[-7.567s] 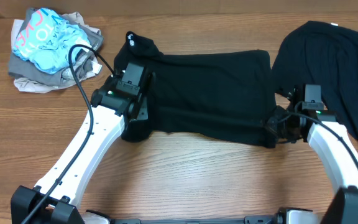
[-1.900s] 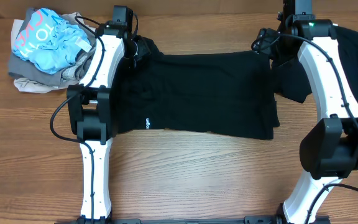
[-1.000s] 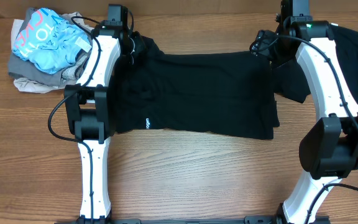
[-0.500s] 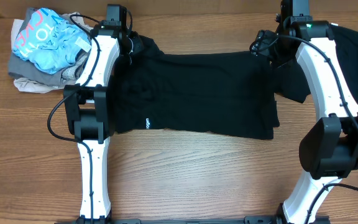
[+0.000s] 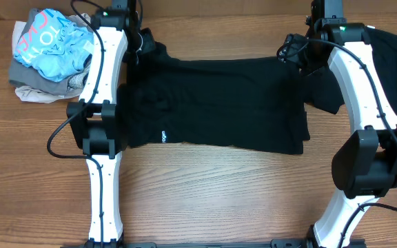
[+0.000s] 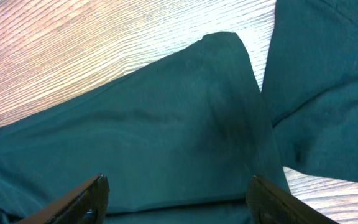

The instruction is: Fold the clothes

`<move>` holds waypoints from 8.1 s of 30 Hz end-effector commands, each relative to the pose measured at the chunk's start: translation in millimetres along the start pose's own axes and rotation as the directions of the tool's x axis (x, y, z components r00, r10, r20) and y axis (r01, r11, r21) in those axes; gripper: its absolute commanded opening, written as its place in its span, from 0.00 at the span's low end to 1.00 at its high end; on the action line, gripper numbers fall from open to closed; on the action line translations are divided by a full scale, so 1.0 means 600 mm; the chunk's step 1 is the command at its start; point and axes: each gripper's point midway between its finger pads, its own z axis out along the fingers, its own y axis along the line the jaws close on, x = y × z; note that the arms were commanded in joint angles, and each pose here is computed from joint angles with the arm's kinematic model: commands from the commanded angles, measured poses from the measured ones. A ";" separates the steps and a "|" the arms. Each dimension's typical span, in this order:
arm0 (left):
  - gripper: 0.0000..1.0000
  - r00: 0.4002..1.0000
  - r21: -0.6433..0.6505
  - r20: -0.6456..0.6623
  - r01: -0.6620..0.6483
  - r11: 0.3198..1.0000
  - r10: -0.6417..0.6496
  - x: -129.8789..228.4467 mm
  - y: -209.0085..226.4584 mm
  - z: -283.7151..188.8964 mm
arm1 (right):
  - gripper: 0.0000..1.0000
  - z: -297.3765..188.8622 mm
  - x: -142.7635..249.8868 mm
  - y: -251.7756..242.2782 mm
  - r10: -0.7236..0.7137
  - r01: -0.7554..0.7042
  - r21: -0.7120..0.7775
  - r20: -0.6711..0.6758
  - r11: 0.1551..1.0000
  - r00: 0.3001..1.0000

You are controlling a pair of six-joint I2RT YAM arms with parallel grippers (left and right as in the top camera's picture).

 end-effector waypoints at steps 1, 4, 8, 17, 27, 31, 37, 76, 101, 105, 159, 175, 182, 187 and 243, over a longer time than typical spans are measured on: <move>0.04 0.997 -0.010 0.011 -0.075 0.997 0.075 -0.005 -0.004 -0.034 | 0.73 0.007 0.006 -0.001 -0.006 0.006 0.012 -0.010 1.000 1.000; 0.04 0.995 -0.022 -0.034 -0.094 0.995 0.093 0.016 -0.002 -0.048 | 0.72 0.029 0.013 -0.006 -0.003 0.004 0.023 -0.039 1.000 0.999; 0.04 0.991 -0.039 -0.093 -0.101 0.994 0.097 0.041 0.003 -0.051 | 0.72 0.076 0.012 -0.010 -0.009 0.011 0.030 -0.054 0.999 0.999; 0.04 0.985 -0.042 -0.120 -0.128 0.991 0.122 0.052 0.003 -0.051 | 0.77 0.224 -0.036 -0.029 -0.065 0.060 0.075 0.060 0.995 0.996; 0.04 0.986 -0.066 -0.109 -0.131 0.989 0.124 0.048 0.009 -0.050 | 0.78 0.297 -0.047 -0.048 -0.068 0.056 0.113 0.111 0.992 0.991; 0.04 0.988 -0.095 -0.096 -0.134 0.986 0.125 0.043 0.016 -0.051 | 0.76 0.318 -0.045 -0.052 -0.068 0.055 0.116 0.115 0.992 0.991; 0.04 0.989 -0.107 -0.087 -0.132 0.985 0.123 0.039 0.019 -0.051 | 0.24 0.312 -0.056 -0.051 -0.067 0.052 0.117 0.125 0.992 0.990; 0.04 0.927 -0.168 -0.282 -0.302 0.938 0.248 0.136 0.010 -0.099 | 0.04 0.048 0.063 -0.017 -0.007 0.062 0.128 -0.393 0.990 0.919; 0.11 0.834 -0.258 -0.502 -0.396 0.882 0.228 0.214 0.086 -0.059 | 0.30 0.092 0.141 -0.120 0.118 0.060 0.293 -0.551 0.954 0.826; 0.28 0.830 -0.252 -0.505 -0.404 0.879 0.236 0.214 0.086 -0.059 | 0.43 0.091 0.141 -0.121 0.104 0.070 0.282 -0.556 0.957 0.824; 1.00 0.892 -0.214 0.249 -0.330 0.920 0.378 0.117 -0.015 -0.477 | 0.93 0.161 0.231 -0.171 -0.029 0.087 0.159 -0.335 0.983 0.942; 1.00 0.895 -0.216 0.236 -0.331 0.919 0.377 0.119 -0.013 -0.472 | 0.04 0.169 0.265 -0.165 0.061 -0.026 0.097 -0.374 0.995 0.925; 1.00 0.899 -0.217 0.224 -0.331 0.918 0.377 0.122 -0.011 -0.470 | 0.04 0.072 0.181 -0.207 0.162 -0.132 0.119 -0.292 0.984 0.943; 1.00 0.899 -0.217 0.224 -0.331 0.918 0.377 0.122 -0.011 -0.470 | 0.04 0.005 0.138 -0.219 0.161 -0.142 0.095 -0.236 0.985 0.958; 1.00 0.909 -0.222 0.183 -0.334 0.916 0.376 0.096 -0.015 -0.408 | 0.54 0.053 0.302 0.062 -0.227 0.234 -0.019 -0.336 0.972 0.914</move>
